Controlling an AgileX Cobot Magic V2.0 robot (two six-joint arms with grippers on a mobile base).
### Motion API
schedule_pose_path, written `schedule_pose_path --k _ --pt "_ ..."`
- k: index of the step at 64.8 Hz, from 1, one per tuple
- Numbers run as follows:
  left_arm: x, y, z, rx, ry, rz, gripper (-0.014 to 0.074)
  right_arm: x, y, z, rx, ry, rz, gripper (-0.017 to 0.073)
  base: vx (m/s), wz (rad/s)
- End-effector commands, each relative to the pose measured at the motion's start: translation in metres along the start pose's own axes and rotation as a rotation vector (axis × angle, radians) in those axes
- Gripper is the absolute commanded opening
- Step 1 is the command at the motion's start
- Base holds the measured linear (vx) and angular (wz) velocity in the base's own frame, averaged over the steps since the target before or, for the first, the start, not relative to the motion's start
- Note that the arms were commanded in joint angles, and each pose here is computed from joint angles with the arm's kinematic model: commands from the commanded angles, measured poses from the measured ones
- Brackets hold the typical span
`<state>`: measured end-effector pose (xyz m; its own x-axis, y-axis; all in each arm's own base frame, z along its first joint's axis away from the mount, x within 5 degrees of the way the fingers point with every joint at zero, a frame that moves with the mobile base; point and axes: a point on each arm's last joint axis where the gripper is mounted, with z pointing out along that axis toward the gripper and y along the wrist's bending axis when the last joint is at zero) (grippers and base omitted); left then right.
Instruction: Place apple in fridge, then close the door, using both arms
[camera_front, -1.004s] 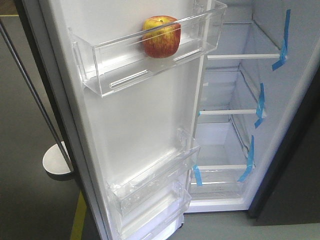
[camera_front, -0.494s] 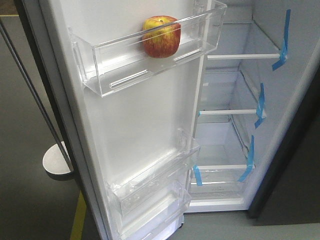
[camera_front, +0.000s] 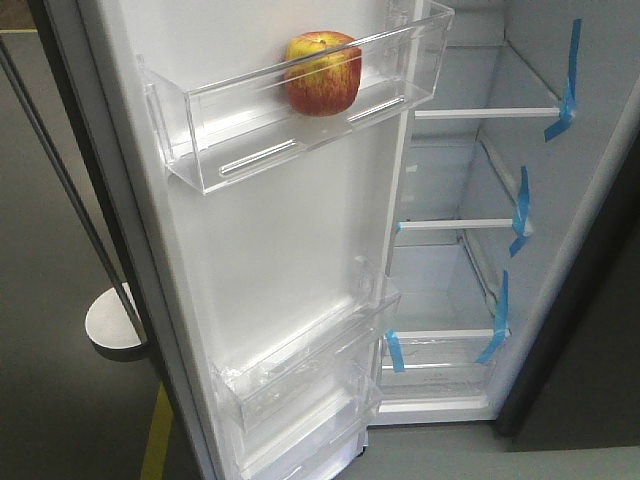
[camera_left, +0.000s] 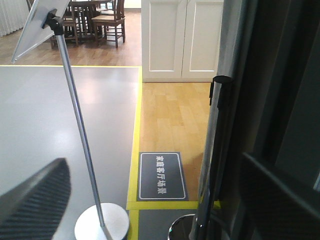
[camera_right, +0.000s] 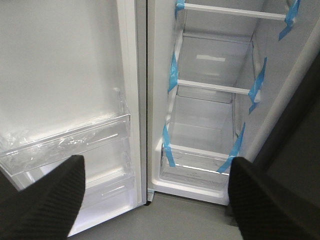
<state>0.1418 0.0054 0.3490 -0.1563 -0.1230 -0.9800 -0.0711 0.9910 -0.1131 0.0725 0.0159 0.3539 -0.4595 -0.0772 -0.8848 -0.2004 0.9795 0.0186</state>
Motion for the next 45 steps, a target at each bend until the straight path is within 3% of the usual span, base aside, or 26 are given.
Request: schedule_pose_path --k 1,14,20,27,34,45 --pt "-0.022 -0.006 -0.001 0.052 -0.140 -0.042 0.0726 -0.012 -0.001 -0.004 0.010 -0.084 -0.005 0.0561 0.00 0.00" --pt "-0.048 -0.011 0.043 0.052 -0.106 -0.060 0.0656 -0.012 -0.001 -0.004 0.010 -0.084 -0.005 0.0561 0.00 0.00" --pt "-0.060 -0.015 0.076 0.055 -0.082 -0.100 0.0624 -0.012 -0.001 -0.004 0.010 -0.084 -0.005 0.0561 0.00 0.00" --pt "-0.071 -0.019 0.116 0.059 -0.054 -0.202 0.0603 -0.012 -0.001 -0.004 0.010 -0.084 -0.005 0.0561 0.00 0.00" --pt "-0.077 -0.021 0.150 0.059 -0.032 -0.260 0.0596 -0.012 -0.001 -0.004 0.010 -0.084 -0.005 0.0561 0.00 0.00" --pt "-0.074 -0.023 0.186 0.053 0.005 -0.279 0.0594 -0.012 -0.001 -0.004 0.011 -0.085 -0.005 0.0561 0.00 0.00"
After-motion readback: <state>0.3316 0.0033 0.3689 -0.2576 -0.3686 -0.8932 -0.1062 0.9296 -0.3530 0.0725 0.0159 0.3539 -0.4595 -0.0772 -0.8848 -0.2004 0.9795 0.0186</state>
